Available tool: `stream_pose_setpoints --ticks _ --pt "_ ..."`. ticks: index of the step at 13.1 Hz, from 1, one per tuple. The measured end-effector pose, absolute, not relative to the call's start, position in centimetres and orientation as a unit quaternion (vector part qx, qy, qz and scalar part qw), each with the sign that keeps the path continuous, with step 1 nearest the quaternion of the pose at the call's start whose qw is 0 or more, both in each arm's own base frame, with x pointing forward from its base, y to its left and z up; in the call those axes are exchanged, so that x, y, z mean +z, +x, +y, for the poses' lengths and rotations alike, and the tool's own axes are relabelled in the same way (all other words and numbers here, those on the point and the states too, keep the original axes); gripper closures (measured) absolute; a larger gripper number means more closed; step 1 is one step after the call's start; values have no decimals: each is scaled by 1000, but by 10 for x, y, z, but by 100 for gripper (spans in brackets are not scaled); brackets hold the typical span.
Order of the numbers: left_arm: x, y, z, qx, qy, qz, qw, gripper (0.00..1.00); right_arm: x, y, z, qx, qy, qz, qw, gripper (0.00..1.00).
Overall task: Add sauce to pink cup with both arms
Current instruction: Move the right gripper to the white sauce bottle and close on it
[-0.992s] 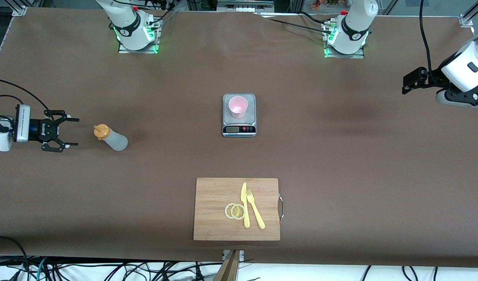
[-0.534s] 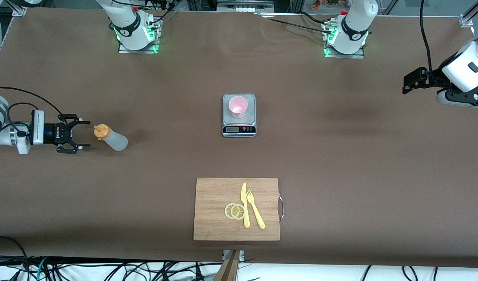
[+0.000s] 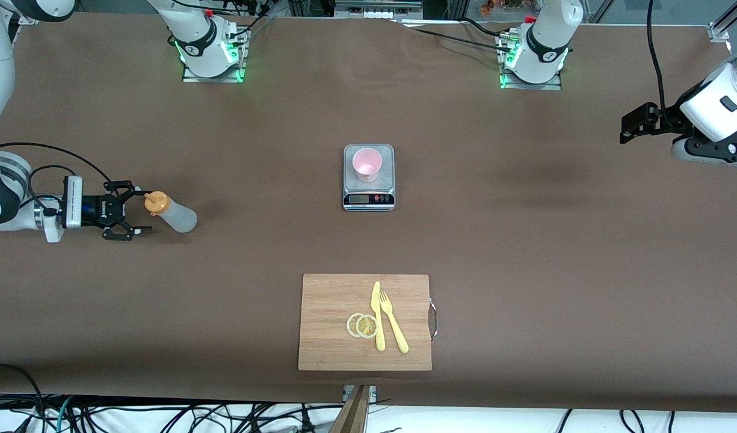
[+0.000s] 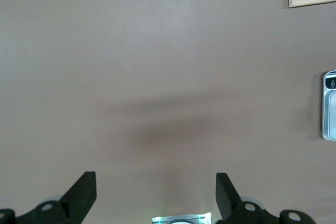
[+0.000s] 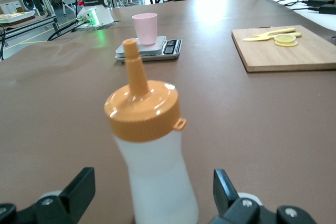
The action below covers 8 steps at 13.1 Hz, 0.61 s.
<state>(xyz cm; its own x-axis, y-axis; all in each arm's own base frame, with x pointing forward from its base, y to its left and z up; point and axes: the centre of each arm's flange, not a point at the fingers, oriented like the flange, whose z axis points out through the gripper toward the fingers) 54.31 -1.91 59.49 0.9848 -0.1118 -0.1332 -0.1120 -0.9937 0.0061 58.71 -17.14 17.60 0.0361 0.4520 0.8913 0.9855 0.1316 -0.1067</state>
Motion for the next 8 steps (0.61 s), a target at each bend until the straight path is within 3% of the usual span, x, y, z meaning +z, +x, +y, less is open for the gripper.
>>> stream_pose_setpoints --ticks 8 --pt "594 542 -19 70 -996 56 1 0 158 597 -131 -321 -565 -620 440 0"
